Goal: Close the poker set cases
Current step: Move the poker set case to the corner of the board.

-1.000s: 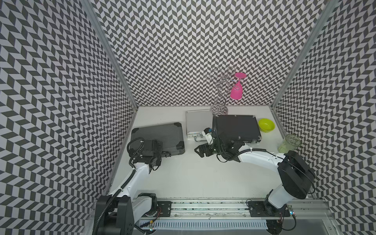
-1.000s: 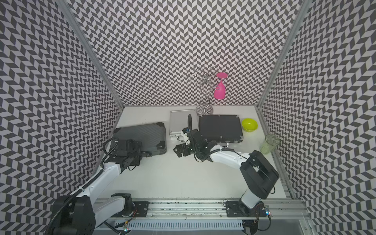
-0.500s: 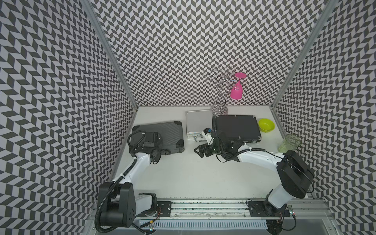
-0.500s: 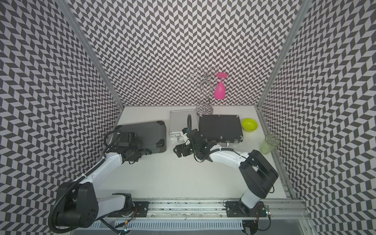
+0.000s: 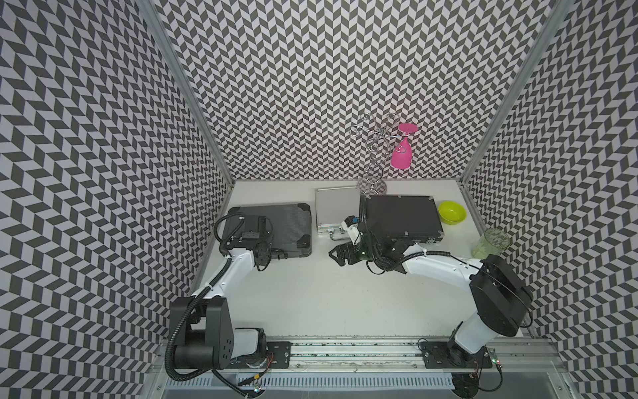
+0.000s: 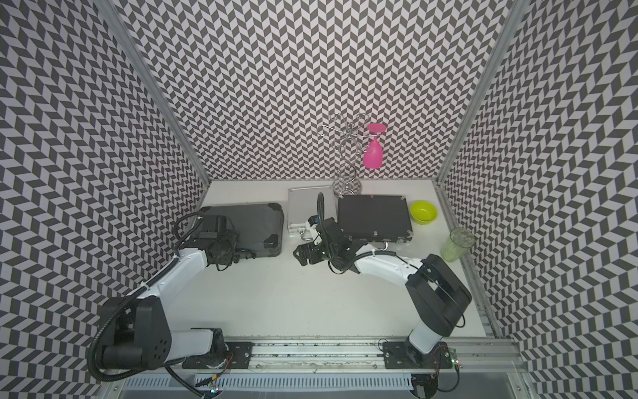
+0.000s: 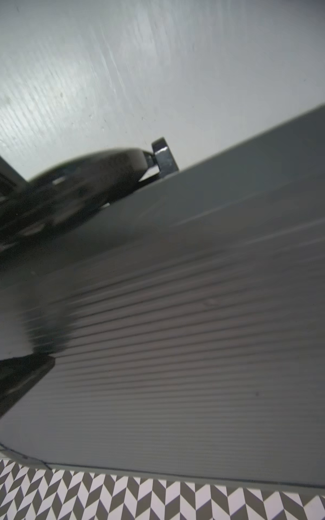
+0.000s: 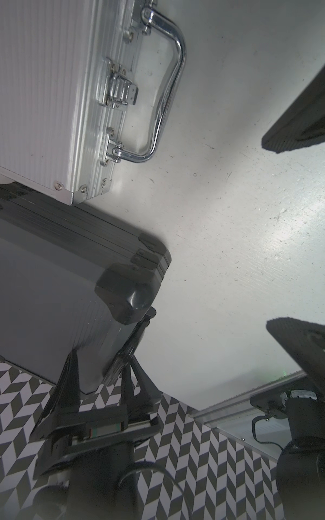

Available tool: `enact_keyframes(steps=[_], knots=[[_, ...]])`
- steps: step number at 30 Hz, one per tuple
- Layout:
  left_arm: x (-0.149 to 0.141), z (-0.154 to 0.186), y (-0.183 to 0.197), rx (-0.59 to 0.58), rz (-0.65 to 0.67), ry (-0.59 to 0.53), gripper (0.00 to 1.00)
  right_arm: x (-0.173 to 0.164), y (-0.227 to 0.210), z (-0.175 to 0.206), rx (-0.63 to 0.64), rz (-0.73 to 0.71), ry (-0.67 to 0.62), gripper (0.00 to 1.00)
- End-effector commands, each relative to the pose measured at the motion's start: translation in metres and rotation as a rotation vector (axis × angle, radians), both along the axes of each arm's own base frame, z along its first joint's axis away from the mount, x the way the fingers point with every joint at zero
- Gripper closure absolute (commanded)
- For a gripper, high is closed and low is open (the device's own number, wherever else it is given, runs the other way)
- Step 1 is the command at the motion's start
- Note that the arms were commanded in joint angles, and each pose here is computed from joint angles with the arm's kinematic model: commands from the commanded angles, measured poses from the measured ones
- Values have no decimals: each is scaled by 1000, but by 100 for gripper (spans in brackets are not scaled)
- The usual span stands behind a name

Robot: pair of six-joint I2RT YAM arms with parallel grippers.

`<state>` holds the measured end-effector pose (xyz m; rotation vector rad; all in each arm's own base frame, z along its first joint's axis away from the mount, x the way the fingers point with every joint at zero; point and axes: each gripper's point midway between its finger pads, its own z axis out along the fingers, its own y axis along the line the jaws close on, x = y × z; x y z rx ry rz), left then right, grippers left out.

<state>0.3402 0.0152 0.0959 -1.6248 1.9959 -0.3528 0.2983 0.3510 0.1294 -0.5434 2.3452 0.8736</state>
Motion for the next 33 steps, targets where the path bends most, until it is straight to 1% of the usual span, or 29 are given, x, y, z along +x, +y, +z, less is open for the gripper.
enact_keyframes(steps=[1,5,10,18,24,27,31,32,33], knots=[[-5,-34,-2,25,-61,109,24,6,2,0,4,0,-20,7],[8,-42,-10,-33,-51,95,24,7,3,-6,-10,2,-12,7],[21,-50,-15,-81,-6,82,24,7,-1,-12,-34,-7,-8,8],[45,-62,-24,-130,9,81,23,6,-11,-16,-74,-28,-12,7],[61,-64,-32,-151,-1,77,22,8,-16,-18,-84,-40,-7,7],[63,-55,-29,-133,-1,74,16,9,-17,-17,-87,-44,-7,7],[65,-25,-20,-99,-31,10,10,14,-19,-6,-77,-56,-25,7],[68,-12,-18,-80,-57,-10,8,17,-20,-1,-74,-59,-35,7],[70,-1,-16,-55,-77,-20,2,19,-21,4,-75,-61,-45,6]])
